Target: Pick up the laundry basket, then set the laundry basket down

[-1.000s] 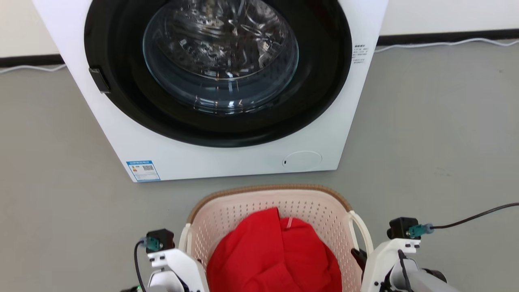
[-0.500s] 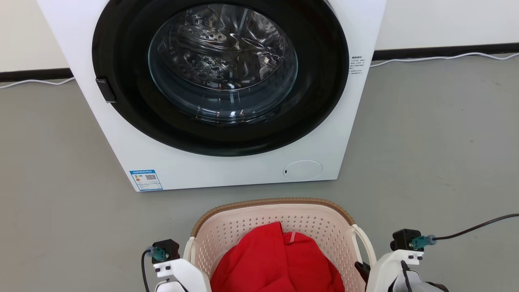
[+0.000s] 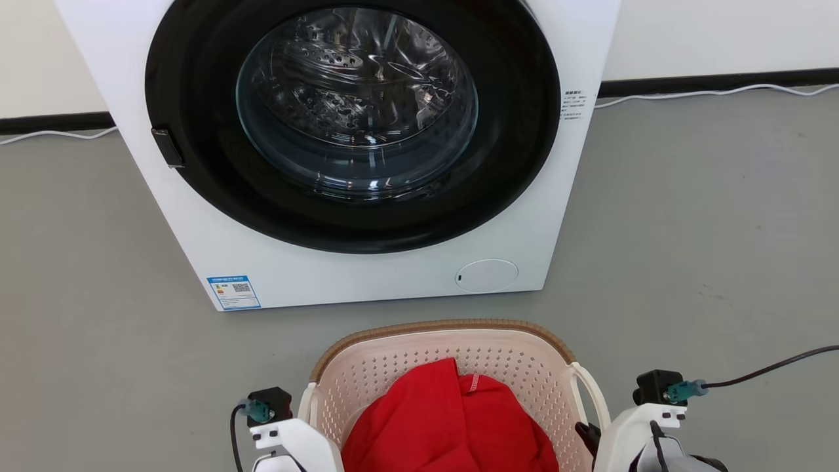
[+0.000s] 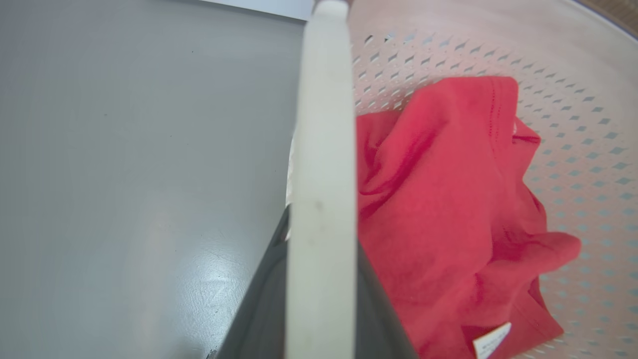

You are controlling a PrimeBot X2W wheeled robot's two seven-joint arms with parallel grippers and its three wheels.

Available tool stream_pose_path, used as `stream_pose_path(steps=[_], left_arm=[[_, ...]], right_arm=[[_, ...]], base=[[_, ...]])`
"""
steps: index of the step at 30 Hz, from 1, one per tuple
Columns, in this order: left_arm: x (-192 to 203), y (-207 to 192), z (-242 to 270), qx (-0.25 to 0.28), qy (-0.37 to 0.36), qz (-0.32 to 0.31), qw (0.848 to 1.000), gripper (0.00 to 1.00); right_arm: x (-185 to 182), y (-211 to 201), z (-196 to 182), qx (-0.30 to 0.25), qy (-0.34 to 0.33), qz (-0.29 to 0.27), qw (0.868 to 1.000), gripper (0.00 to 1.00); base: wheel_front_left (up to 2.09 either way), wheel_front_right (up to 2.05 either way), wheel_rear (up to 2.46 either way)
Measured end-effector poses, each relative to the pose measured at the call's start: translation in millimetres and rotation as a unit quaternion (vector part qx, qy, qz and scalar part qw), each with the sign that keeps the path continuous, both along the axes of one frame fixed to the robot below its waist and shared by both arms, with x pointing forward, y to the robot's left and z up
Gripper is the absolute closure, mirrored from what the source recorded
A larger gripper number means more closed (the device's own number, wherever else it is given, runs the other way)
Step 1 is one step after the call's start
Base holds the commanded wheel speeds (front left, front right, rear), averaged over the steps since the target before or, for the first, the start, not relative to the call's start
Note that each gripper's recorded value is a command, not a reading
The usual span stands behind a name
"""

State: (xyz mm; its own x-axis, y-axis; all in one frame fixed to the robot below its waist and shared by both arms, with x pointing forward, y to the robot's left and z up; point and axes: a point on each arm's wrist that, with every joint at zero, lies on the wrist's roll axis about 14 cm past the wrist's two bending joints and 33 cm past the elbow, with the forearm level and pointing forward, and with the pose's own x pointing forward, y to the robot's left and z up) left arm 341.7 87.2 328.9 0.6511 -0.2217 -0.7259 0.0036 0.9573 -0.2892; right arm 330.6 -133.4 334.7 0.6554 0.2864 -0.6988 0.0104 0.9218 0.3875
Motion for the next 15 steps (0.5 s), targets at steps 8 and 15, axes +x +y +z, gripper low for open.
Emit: stream_pose_path(steps=[8,15], left_arm=[[-1.1,1.1,-1.1,0.001,0.001,0.002,1.0,1.0],[-0.1,2.6,0.1,0.002,-0.001,0.003,1.0,1.0]], right_arm=[[0.6,0.9,-0.6,0.0,-0.001,0.001,1.0,1.0],[1.4,2.9,0.1,0.001,-0.002,0.005,1.0,1.0]], base=[[0.0,0.0,0.0],[0.0,0.0,0.0]])
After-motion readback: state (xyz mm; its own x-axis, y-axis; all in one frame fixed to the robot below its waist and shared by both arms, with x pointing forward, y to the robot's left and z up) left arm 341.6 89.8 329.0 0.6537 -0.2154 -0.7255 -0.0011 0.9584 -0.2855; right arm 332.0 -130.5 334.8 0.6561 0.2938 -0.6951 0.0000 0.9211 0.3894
